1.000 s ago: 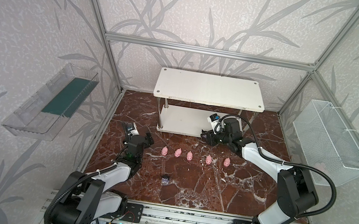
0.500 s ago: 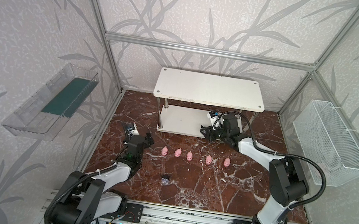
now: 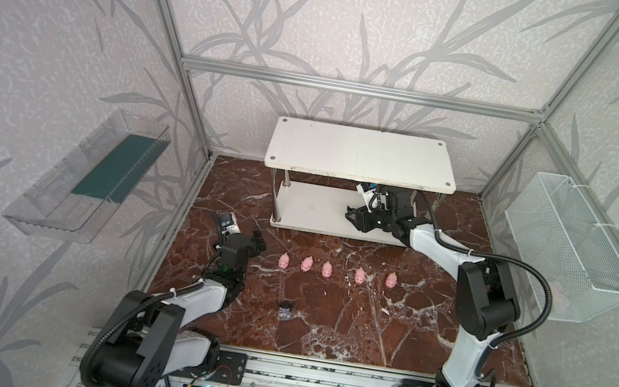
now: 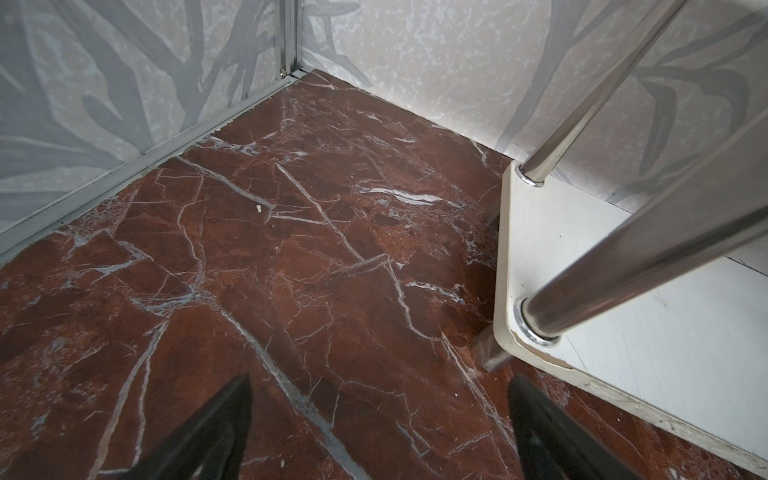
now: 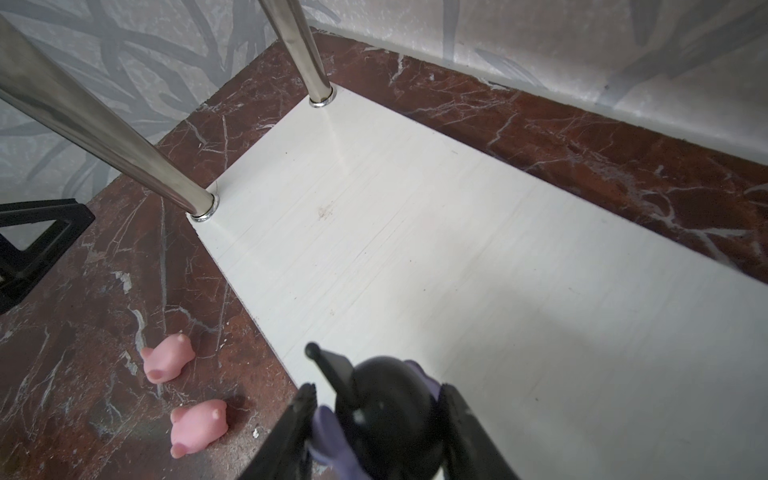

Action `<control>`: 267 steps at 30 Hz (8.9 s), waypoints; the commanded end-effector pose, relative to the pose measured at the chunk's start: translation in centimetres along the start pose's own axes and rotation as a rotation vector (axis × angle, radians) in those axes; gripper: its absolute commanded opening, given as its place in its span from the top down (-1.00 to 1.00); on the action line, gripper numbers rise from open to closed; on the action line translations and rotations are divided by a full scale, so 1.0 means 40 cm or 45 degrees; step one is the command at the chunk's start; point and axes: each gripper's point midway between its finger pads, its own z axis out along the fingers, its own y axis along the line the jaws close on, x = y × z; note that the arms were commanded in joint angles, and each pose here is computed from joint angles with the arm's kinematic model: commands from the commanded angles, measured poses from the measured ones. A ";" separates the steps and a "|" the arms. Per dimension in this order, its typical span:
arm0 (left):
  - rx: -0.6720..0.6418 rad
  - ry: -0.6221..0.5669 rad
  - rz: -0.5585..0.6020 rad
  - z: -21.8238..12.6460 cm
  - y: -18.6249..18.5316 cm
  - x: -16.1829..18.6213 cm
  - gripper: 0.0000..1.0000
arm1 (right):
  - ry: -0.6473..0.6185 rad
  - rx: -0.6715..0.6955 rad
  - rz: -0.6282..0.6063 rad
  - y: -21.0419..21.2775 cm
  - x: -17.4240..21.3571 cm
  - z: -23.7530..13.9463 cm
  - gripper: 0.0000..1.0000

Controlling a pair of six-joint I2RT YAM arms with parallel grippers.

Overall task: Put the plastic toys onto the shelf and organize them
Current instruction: 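Lift the figure with the right gripper and carry it to the lower shelf, then lower the figure onto the lower shelf and open the right gripper, then swing the left gripper over the figure nearest the robot while the right gripper withdraws, then lower the left gripper and close it on the black-and-purple figure, then lift the figure with the left gripper and carry it over the lower shelf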

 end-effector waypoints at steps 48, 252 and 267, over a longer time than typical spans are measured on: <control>0.002 0.014 -0.019 0.036 -0.013 0.003 -0.87 | 0.084 -0.010 0.028 -0.062 0.019 0.012 -0.09; 0.615 0.582 0.449 -0.426 -0.323 0.259 0.41 | -0.352 -0.044 0.099 0.208 0.182 -0.320 -0.46; 0.806 0.481 0.461 -0.249 -0.558 0.071 0.41 | -0.384 -0.012 0.069 0.212 0.165 -0.357 -0.46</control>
